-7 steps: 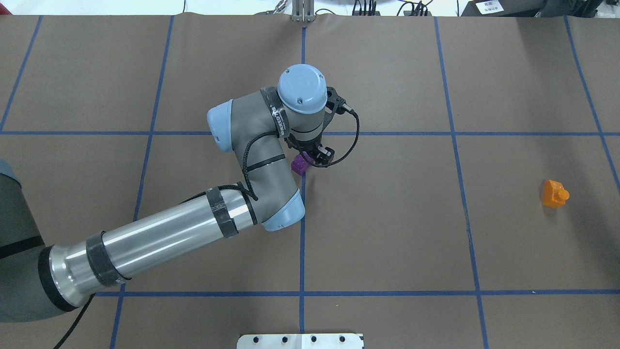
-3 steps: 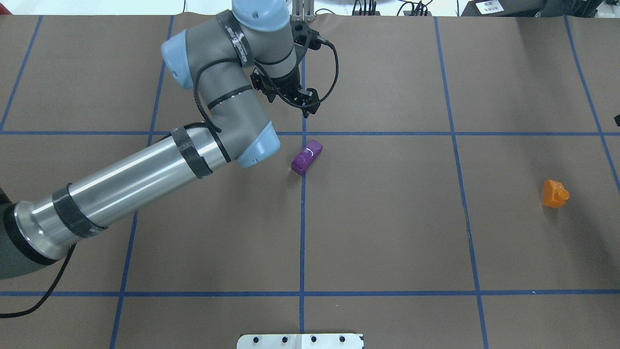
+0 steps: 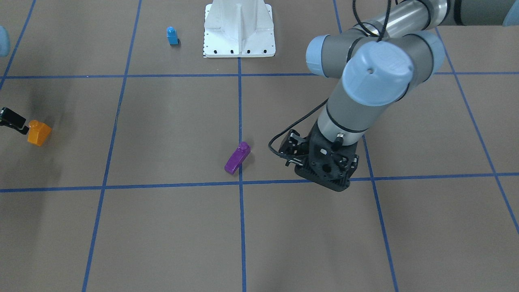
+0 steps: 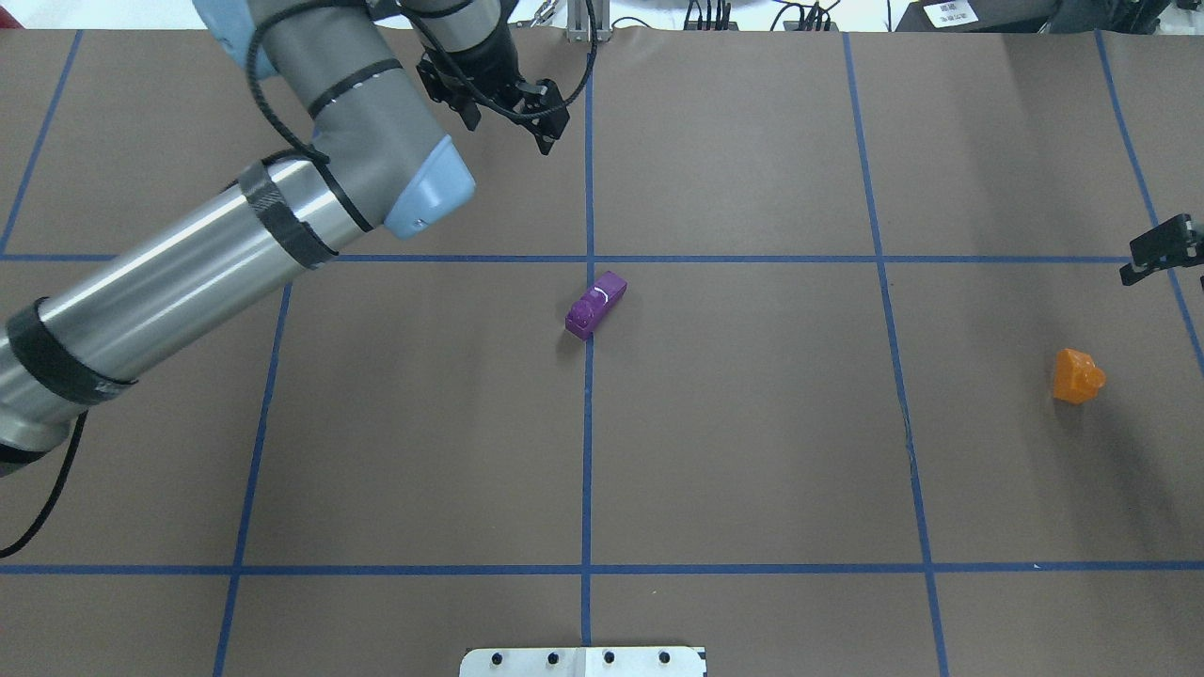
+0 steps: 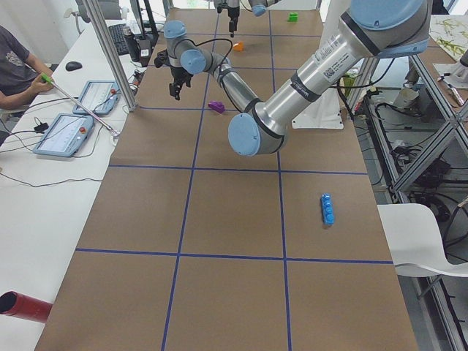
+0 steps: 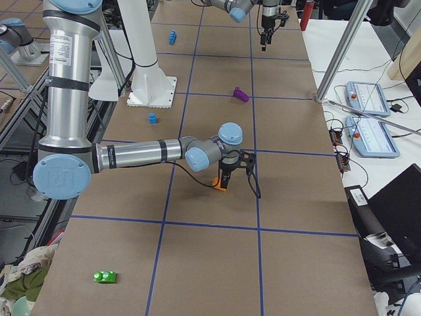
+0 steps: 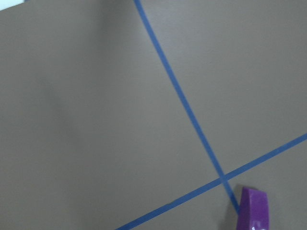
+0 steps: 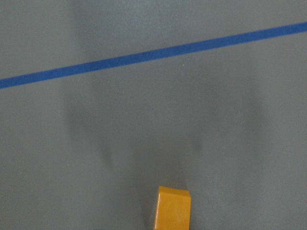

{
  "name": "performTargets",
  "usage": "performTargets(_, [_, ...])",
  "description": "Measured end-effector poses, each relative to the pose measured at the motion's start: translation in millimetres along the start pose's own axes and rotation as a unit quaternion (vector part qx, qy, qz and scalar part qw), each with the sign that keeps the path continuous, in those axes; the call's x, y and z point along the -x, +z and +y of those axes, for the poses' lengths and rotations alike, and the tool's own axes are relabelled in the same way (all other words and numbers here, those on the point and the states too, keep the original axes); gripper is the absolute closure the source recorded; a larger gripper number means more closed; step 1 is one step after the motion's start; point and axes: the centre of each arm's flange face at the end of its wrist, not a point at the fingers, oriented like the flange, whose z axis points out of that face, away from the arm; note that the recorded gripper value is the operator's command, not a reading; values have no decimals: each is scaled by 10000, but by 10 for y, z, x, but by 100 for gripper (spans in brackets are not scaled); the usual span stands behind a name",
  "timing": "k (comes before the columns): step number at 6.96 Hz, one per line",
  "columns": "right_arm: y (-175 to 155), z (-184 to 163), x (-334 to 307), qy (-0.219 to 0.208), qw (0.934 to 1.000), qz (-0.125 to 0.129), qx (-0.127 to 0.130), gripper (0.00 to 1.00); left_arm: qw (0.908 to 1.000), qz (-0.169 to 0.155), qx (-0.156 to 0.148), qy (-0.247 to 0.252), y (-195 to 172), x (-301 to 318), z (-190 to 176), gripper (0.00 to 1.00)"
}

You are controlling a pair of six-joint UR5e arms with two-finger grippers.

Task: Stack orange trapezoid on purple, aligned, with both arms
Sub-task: 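Release the purple block and withdraw left arm while right gripper reaches orange block, then grasp the orange trapezoid block with the right gripper and lift it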

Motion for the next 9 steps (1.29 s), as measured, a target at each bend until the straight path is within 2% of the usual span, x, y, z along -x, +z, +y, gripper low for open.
performTargets(2, [307,117,39,121,9999,79,49,0,10000,-66,-62,-10,-112,276,144,0])
performTargets(5, [518,146,20,155,9995,178,197,2,9999,-77,-81,-14,-136,386,283,0])
performTargets(6, [530,157,34,149,9995,161,236,13,9999,-81,-76,-19,-131,405,305,0])
performTargets(7, [537,170,46,140,9994,136,281,17,9999,-84,-69,-24,-123,415,315,0])
performTargets(8, [540,181,52,138,9993,114,319,28,9999,-82,-63,-22,-115,413,322,0])
performTargets(9, [546,192,58,138,9992,99,355,48,9999,-81,-62,-20,-114,412,324,0])
